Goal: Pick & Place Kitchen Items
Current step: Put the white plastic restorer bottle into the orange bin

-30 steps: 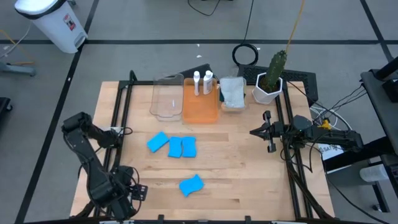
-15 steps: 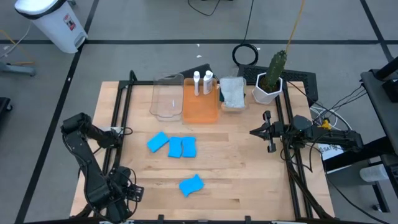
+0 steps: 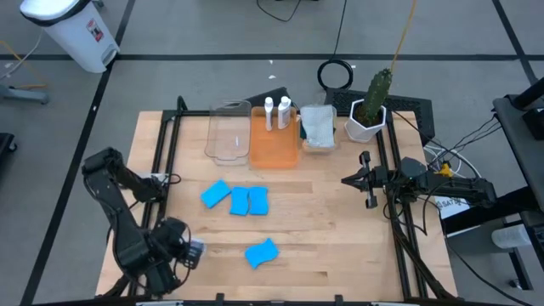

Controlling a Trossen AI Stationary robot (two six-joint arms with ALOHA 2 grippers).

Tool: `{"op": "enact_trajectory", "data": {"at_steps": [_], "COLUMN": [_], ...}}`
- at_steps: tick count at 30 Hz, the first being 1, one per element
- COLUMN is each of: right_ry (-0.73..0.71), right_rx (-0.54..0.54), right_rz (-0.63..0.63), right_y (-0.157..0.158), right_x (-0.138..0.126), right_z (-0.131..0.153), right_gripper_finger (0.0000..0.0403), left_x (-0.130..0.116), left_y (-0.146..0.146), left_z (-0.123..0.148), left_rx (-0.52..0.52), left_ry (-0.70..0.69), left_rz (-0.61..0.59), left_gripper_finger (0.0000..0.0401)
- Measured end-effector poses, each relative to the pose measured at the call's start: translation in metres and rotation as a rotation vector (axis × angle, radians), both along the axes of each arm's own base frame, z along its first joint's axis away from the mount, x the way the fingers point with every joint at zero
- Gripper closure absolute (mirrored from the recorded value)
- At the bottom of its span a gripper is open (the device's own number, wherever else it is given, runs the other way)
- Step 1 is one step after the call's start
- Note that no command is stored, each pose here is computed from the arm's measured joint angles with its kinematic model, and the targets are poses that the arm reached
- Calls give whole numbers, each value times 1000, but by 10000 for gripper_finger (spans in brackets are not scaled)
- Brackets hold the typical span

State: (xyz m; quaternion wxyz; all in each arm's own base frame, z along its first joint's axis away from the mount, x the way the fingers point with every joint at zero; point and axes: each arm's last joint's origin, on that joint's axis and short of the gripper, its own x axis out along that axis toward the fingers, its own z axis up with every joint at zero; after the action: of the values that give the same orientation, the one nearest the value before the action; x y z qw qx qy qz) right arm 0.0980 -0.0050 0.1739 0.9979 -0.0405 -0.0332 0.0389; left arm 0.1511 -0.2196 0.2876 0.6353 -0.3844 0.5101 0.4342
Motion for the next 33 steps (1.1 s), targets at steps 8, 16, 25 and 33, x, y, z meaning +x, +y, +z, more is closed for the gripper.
{"op": "enact_trajectory", "data": {"at_steps": [8,16,25,33], "right_ry": [0,0,0,0], "right_rx": [0,0,0,0], "right_rz": [0,0,0,0], "right_y": [0,0,0,0], "right_x": [0,0,0,0], "right_z": [0,0,0,0], "right_gripper_finger": [403,403,403,403], "left_x": [21,53,88,116], "left_y": [44,100,187,261], "left_z": [31,72,97,129], "left_rx": [208,424,415,471], "left_ry": [-261,-437,-487,-416], "left_rz": [-274,-571,-778,-841], "left_gripper_finger": [264,264,264,264]}}
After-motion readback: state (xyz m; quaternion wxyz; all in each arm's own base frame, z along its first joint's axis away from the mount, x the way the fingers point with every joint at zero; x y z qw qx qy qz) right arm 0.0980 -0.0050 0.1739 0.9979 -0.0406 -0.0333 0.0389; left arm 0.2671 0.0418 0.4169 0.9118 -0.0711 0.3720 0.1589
